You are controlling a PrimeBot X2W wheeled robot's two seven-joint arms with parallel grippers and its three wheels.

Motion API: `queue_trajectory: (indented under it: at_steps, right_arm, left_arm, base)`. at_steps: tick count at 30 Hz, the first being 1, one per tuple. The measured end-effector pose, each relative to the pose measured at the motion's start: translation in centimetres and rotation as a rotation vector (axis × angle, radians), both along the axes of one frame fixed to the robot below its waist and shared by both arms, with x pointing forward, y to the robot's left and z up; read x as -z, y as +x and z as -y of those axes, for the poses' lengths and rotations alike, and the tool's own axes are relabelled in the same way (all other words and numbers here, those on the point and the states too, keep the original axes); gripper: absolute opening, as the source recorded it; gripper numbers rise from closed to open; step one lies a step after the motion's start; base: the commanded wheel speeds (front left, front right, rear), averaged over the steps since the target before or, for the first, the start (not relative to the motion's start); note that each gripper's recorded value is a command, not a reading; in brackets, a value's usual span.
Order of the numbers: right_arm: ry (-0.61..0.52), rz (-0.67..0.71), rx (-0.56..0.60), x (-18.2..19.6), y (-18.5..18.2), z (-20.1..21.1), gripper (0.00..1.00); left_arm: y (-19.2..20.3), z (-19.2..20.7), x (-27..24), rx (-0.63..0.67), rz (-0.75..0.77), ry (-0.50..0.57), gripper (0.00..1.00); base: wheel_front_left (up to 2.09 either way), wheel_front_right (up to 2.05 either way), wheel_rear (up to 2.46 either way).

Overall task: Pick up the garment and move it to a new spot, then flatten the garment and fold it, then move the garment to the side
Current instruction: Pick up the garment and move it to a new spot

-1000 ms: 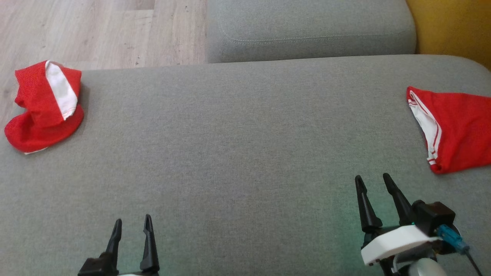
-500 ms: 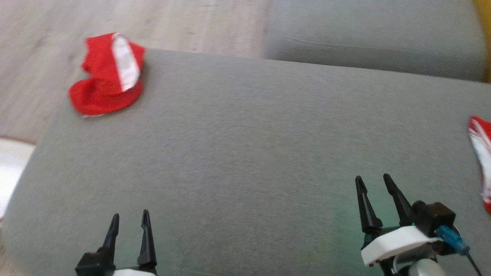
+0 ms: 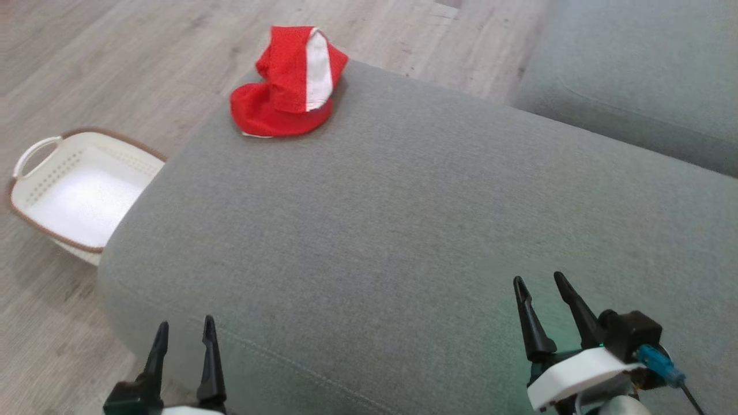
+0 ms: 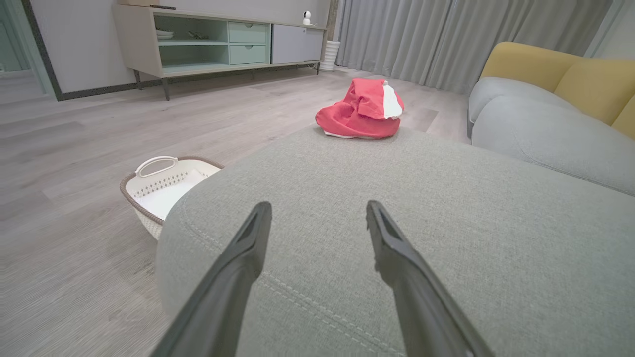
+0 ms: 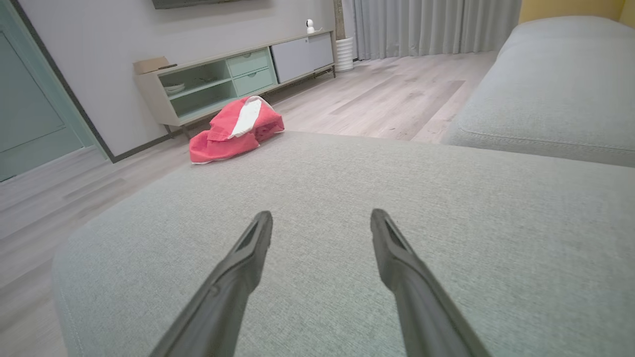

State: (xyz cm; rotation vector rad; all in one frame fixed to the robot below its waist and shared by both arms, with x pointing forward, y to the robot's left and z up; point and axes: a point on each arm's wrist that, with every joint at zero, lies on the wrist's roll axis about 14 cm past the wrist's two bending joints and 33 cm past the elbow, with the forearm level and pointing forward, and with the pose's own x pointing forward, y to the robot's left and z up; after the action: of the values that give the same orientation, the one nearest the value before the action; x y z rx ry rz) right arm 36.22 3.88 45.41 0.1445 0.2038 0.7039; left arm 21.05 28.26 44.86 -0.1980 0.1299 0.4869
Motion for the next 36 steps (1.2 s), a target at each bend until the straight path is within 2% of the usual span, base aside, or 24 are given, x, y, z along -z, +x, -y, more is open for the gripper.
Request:
queue_trajectory:
  at_steps: [9, 12, 15, 21, 24, 26, 28, 36]
  right_arm:
    - [0.001, -0.003, -0.013, 0.1, 0.0, -0.4, 1.0]
    - [-0.002, 0.015, 0.007, -0.1, 0.8, 0.1, 1.0]
    - [-0.014, 0.033, 0.029, -0.4, 2.0, 0.7, 1.0]
    - [-0.034, 0.096, 0.068, -1.9, 5.2, 1.5, 1.0]
    - [-0.047, 0.12, 0.095, -2.5, 6.9, 2.1, 1.0]
    - [-0.06, 0.127, 0.113, -2.5, 7.8, 2.7, 1.0]
    - [-0.076, 0.127, 0.138, -2.3, 8.9, 3.6, 1.0]
    - [-0.117, 0.124, 0.248, -0.9, 12.0, 7.6, 1.0]
  left_arm:
    - [-1.0, -0.8, 0.0, -0.032, -0.011, 0.006, 1.0]
    - [-0.7, -2.5, -1.0, -0.054, -0.001, 0.044, 1.0]
    - [1.1, -4.9, -4.1, -0.061, 0.05, 0.123, 1.0]
    - [8.4, -9.7, -14.5, 0.007, 0.176, 0.372, 1.0]
    - [13.1, -10.4, -19.0, 0.061, 0.223, 0.443, 1.0]
    - [16.1, -11.0, -20.4, 0.08, 0.225, 0.446, 1.0]
    - [20.5, -11.9, -19.7, 0.107, 0.164, 0.411, 1.0]
    - [29.8, -12.9, -11.0, 0.12, -0.064, 0.248, 1.0]
  base:
    - [0.0, 0.0, 0.0]
    - [0.0, 0.0, 0.0]
    - [0.0, 0.0, 0.0]
    - [0.0, 0.0, 0.0]
    - [0.0, 0.0, 0.0]
    - [0.0, 0.0, 0.0]
    - [0.0, 0.0, 0.0]
    - [0.0, 0.0, 0.0]
